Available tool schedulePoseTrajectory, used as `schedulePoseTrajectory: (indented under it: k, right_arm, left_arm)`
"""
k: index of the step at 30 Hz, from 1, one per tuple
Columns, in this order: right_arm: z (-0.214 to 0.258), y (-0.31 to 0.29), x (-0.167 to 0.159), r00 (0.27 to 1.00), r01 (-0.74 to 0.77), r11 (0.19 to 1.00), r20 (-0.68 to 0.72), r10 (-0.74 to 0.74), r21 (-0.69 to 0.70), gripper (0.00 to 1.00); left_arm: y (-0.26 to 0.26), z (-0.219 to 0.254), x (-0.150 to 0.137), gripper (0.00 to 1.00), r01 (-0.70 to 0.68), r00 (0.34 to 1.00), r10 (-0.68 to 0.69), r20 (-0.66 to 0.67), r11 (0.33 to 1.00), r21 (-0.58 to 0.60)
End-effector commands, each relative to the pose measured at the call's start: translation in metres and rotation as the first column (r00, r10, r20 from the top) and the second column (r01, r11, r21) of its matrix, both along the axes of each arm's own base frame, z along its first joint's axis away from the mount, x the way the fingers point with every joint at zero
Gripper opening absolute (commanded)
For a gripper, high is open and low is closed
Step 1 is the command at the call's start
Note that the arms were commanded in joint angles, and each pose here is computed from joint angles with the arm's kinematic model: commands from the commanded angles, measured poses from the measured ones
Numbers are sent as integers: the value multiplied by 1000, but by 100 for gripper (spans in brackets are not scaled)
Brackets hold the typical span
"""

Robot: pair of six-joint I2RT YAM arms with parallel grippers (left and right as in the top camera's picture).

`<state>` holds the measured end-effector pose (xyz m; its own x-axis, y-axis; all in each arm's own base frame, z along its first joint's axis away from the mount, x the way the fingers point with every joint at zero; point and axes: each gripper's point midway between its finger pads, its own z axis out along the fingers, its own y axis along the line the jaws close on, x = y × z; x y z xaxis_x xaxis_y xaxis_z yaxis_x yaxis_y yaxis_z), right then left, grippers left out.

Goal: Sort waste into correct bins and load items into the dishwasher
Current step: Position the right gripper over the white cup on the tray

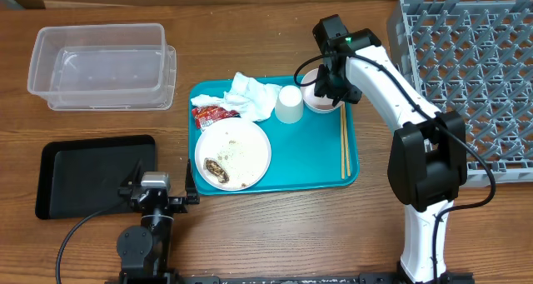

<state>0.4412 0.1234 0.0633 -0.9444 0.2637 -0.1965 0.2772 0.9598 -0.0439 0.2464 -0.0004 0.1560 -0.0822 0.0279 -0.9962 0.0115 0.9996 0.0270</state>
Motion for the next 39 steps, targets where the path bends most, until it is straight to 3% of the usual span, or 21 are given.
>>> schedulePoseTrajectory:
  k: [1, 10, 13, 16, 20, 26, 29, 33, 39]
  right_arm:
    - [-4, -23, 7, 995, 95, 995, 17, -94, -40, 58]
    - [-17, -38, 5, 988, 146, 989, -49, -145, 31, 57]
    - [-18, -32, 3, 988, 143, 987, -69, -138, 71, 48]
    - [-11, -30, -2, 987, 144, 986, -85, -136, 85, 27]
    - [19, -28, 1, 990, 136, 986, -53, -131, 100, 25]
    - [82, -16, 4, 996, 70, 982, 39, -78, 177, 40]
    - [99, 29, 0, 985, -173, 928, 86, 153, 329, 87]
    - [92, 61, -10, 951, -309, 889, 103, 291, 337, 94]
    - [65, 89, -18, 919, -392, 904, 112, 378, 170, 100]
  left_arm:
    - [4, 0, 0, 100, -17, 1000, 17, 5, 1000, -6]
    - [3, 0, 0, 100, -17, 1000, 17, 5, 1000, -6]
    - [3, 0, 0, 100, -17, 1000, 17, 5, 1000, -6]
    - [3, 0, 0, 100, -17, 1000, 17, 5, 1000, -6]
    - [3, 0, 0, 100, -17, 1000, 17, 5, 1000, -6]
    - [4, 0, 0, 100, -17, 1000, 17, 5, 1000, -6]
    - [3, 0, 0, 100, -17, 1000, 17, 5, 1000, -6]
    - [3, 0, 0, 100, -17, 1000, 17, 5, 1000, -6]
    - [4, 0, 0, 100, -17, 1000, 17, 5, 1000, -6]
